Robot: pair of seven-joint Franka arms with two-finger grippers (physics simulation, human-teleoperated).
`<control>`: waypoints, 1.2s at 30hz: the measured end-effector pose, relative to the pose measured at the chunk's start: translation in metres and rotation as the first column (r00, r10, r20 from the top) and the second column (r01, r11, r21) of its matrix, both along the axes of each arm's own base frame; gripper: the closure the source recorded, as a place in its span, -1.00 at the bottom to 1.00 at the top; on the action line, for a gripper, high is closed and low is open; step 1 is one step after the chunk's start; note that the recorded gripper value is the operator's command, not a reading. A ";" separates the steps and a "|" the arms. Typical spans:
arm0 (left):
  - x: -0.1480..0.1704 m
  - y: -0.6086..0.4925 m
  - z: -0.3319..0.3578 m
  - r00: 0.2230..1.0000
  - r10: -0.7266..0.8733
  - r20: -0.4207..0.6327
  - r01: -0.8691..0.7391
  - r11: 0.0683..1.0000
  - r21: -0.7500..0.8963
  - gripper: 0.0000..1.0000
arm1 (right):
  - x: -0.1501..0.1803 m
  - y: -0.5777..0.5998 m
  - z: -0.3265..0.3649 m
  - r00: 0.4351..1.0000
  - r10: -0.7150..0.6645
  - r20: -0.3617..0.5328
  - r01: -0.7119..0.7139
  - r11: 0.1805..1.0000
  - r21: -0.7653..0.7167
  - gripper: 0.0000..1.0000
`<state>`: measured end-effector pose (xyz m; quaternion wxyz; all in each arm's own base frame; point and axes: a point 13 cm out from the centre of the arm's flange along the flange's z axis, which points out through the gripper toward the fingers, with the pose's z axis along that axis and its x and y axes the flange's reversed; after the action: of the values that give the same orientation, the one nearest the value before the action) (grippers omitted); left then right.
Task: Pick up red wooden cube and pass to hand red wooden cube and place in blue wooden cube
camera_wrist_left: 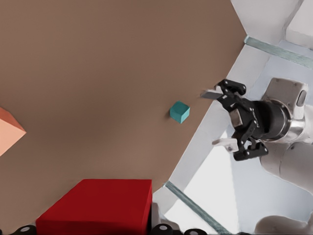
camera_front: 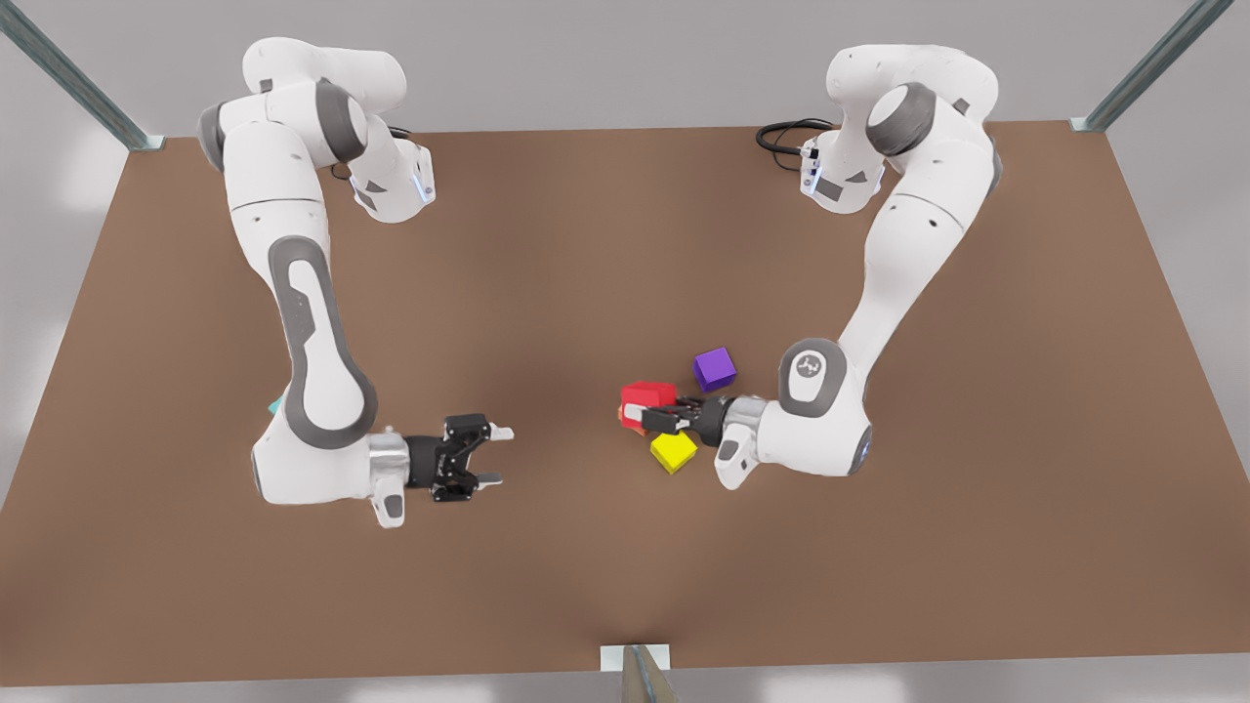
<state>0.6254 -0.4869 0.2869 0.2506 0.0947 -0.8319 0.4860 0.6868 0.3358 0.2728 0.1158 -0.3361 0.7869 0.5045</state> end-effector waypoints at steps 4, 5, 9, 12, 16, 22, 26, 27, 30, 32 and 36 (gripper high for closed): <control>0.025 -0.006 0.006 0.995 0.045 0.086 -0.033 0.991 -0.133 0.21 | -0.014 0.061 0.011 0.983 0.061 0.175 -0.085 0.988 0.131 -1.00; 0.030 -0.007 0.007 0.993 0.059 0.097 -0.042 0.984 -0.170 0.20 | -0.016 0.067 0.011 0.974 0.068 0.214 -0.101 0.984 0.150 -1.00; 0.041 -0.009 0.012 0.980 0.099 0.172 -0.048 0.960 -0.277 0.19 | -0.018 0.074 0.009 0.935 0.070 0.348 -0.145 0.970 0.196 -0.97; 0.046 -0.011 0.014 0.964 0.120 0.235 -0.037 0.943 -0.331 0.19 | -0.024 0.077 0.003 0.916 0.030 0.400 -0.138 0.960 0.244 -0.97; 0.050 -0.014 0.004 0.936 0.137 0.324 -0.010 0.930 -0.366 0.17 | -0.016 0.085 0.006 0.870 -0.031 0.492 -0.129 0.949 0.288 -0.99; 0.048 -0.021 0.000 0.888 0.144 0.437 0.046 0.917 -0.397 0.12 | -0.018 0.116 0.009 0.802 -0.076 0.593 -0.150 0.935 0.323 -0.99; 0.048 -0.023 -0.003 0.857 0.147 0.495 0.078 0.910 -0.406 0.13 | -0.018 0.126 0.008 0.760 -0.090 0.644 -0.163 0.933 0.323 -0.99; 0.048 -0.024 -0.005 0.850 0.148 0.506 0.085 0.909 -0.408 0.13 | -0.019 0.128 0.008 0.751 -0.092 0.654 -0.167 0.932 0.323 -0.99; 0.049 -0.024 -0.007 0.828 0.149 0.540 0.105 0.906 -0.410 0.12 | -0.022 0.135 0.009 0.724 -0.093 0.683 -0.183 0.929 0.321 -0.99; 0.049 -0.024 -0.007 0.814 0.149 0.561 0.117 0.904 -0.411 0.12 | -0.024 0.140 0.010 0.708 -0.093 0.701 -0.193 0.928 0.319 -0.99; 0.049 -0.024 -0.007 0.789 0.150 0.596 0.139 0.901 -0.411 0.12 | -0.024 0.143 0.009 0.675 -0.092 0.732 -0.205 0.930 0.306 -0.99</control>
<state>0.6746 -0.5106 0.2799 -0.0203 -0.1238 -0.7378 0.6633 0.6630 0.4791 0.2822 0.4660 -0.5074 0.5550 0.4662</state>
